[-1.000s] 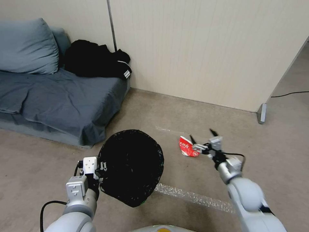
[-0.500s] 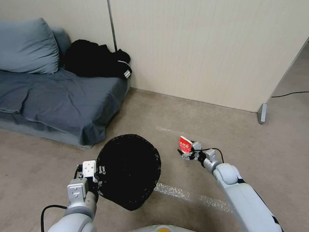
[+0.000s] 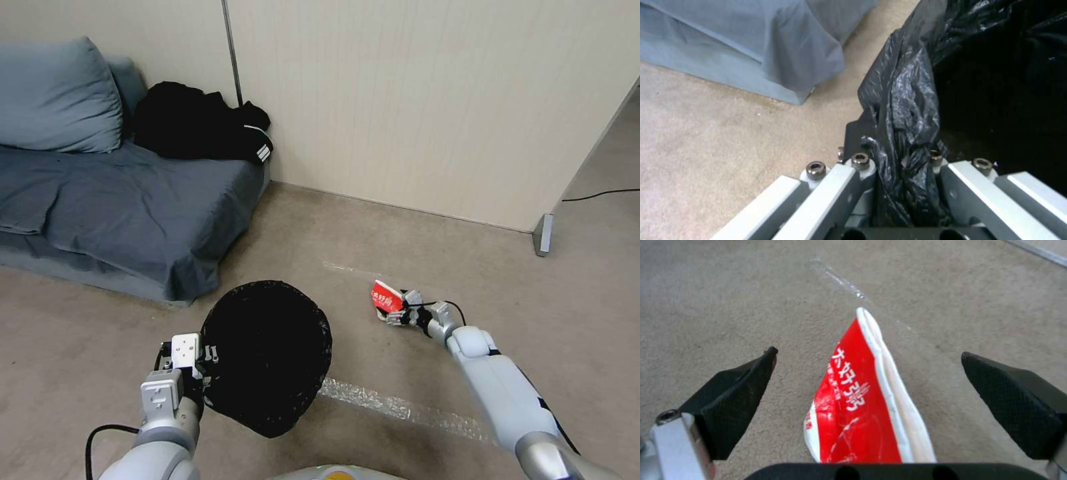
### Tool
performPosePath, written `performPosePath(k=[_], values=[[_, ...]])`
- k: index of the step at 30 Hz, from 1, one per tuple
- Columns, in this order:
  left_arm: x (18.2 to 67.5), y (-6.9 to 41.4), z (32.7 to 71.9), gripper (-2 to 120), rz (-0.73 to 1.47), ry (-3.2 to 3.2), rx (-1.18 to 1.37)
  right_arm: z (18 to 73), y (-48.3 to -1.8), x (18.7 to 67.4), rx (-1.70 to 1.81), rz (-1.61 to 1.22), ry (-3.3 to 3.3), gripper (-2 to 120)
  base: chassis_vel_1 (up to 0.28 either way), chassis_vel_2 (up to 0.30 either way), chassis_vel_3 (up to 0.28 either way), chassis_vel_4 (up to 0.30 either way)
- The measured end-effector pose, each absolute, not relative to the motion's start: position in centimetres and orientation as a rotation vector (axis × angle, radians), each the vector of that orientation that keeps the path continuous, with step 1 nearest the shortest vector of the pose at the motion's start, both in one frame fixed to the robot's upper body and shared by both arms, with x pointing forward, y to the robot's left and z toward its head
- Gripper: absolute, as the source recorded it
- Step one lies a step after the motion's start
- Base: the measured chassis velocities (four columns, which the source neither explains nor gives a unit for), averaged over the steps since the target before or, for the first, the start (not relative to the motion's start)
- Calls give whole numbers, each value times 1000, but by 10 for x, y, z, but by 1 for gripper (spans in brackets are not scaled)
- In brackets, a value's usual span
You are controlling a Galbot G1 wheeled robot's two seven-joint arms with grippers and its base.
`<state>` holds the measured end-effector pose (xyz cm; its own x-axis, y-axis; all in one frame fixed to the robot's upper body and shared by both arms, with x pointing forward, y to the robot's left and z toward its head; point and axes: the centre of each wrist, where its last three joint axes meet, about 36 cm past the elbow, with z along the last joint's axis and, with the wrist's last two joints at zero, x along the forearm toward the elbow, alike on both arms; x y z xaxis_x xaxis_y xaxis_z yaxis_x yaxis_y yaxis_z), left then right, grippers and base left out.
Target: Pick up the trash bin, then pick up the garbage from the floor and place it into the trash bin.
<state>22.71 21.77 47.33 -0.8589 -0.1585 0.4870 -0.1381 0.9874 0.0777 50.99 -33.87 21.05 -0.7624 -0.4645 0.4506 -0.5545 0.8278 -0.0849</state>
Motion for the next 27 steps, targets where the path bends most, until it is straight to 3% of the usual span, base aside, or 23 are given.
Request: performPosePath(k=[18, 27], values=[[224, 214, 473, 3, -55, -2612, 192, 197, -350, 482, 678, 249, -2575, 100, 0, 0, 0, 0], [218, 214, 473, 3, -64, -2602, 198, 175, -352, 521, 612, 217, -2551, 100, 0, 0, 0, 0]])
